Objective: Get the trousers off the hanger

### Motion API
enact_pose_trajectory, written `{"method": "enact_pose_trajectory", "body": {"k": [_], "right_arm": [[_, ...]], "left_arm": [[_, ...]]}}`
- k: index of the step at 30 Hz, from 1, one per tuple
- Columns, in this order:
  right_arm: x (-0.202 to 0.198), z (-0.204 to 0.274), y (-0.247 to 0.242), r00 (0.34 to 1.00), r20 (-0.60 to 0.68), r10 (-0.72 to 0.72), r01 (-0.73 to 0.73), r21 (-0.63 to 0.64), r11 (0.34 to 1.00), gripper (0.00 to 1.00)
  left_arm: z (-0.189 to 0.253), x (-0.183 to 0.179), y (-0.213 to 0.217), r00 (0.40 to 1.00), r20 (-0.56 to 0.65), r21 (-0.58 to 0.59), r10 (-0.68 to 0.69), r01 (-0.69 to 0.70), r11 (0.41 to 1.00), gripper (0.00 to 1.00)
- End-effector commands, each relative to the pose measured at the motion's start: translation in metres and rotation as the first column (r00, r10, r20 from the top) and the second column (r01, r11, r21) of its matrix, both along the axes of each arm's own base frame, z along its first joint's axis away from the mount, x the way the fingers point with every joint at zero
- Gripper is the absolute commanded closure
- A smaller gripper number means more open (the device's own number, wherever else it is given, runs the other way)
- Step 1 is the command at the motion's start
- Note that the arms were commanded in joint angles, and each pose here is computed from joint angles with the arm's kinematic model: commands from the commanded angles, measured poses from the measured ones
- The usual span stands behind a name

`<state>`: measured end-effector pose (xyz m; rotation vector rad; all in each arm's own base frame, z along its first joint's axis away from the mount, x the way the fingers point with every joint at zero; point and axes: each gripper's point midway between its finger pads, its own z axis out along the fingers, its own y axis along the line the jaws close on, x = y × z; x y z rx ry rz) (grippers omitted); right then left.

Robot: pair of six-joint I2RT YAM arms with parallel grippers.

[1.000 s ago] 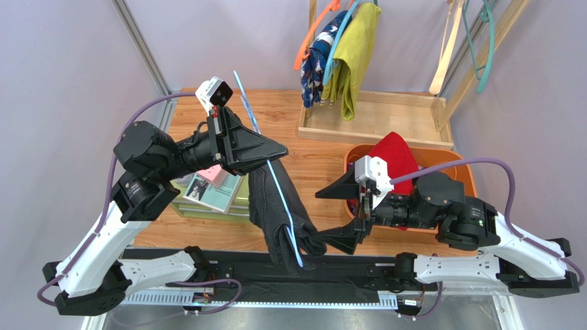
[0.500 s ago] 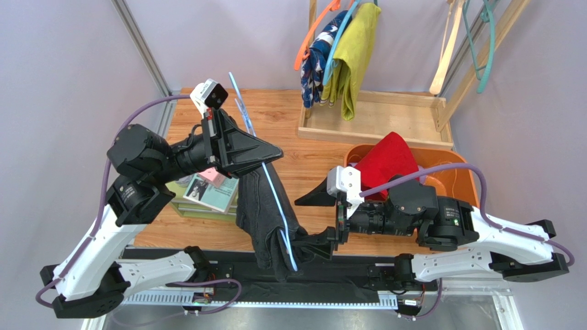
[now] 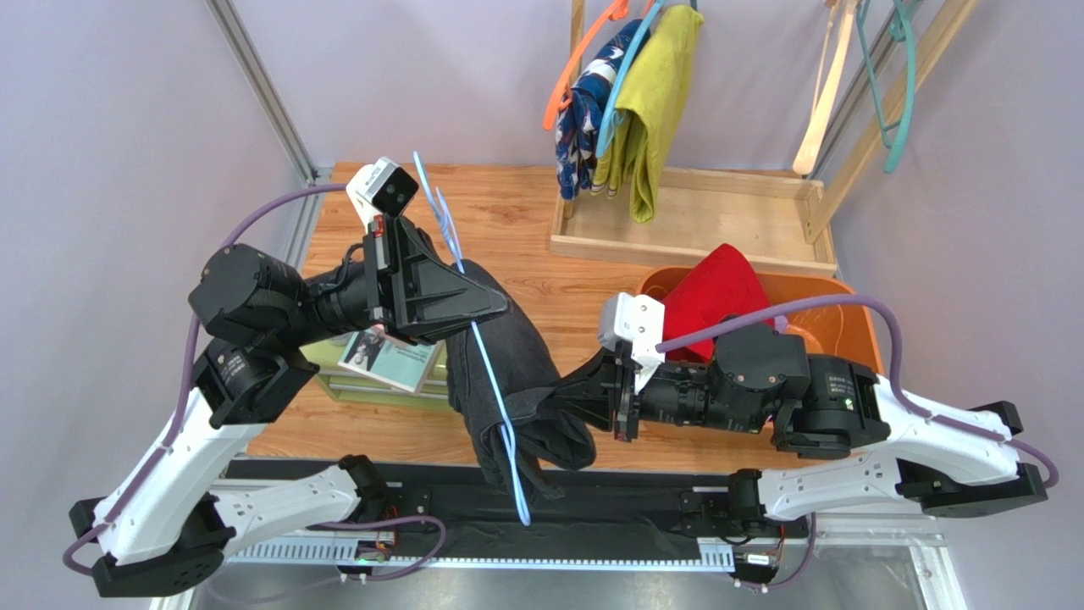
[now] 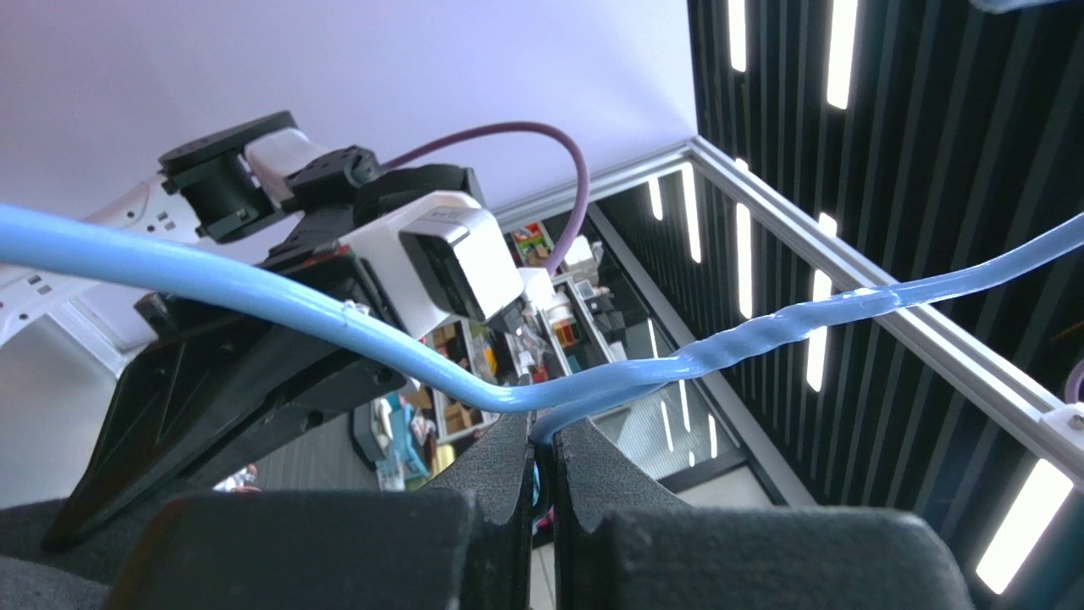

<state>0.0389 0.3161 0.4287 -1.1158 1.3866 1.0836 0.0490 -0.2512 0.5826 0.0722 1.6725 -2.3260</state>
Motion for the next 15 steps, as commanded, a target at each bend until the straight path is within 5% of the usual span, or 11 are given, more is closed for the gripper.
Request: {"method": "enact_pose_trajectory", "body": {"k": [1,6,10,15], "right_arm": [[0.013,0.029,-0.017,0.997,0.021,-0.080,0.079,0.046,0.996,1.00],[0.012,0.028,-0.036,0.996,0.023,-0.081,0.079,0.055,0.995,1.00],[0.002,0.009,-0.029,0.999,-0.019,-0.037,0.037,0.029,0.999,0.79],[-0.009,-0.008,-0.010,0.998,-0.064,0.001,0.000,0.015,1.000,0.69]], "left_arm": [[0.023,-0.034,0.027,0.992,0.104,-0.101,-0.068,0.078,0.992,1.00],[0.014,-0.028,0.027,0.997,0.070,-0.100,-0.039,0.046,0.994,1.00],[0.019,-0.021,0.024,0.998,0.054,-0.120,-0.017,0.024,0.993,1.00],[0.027,-0.013,0.019,1.000,0.026,-0.133,-0.016,0.019,0.991,1.00]]}}
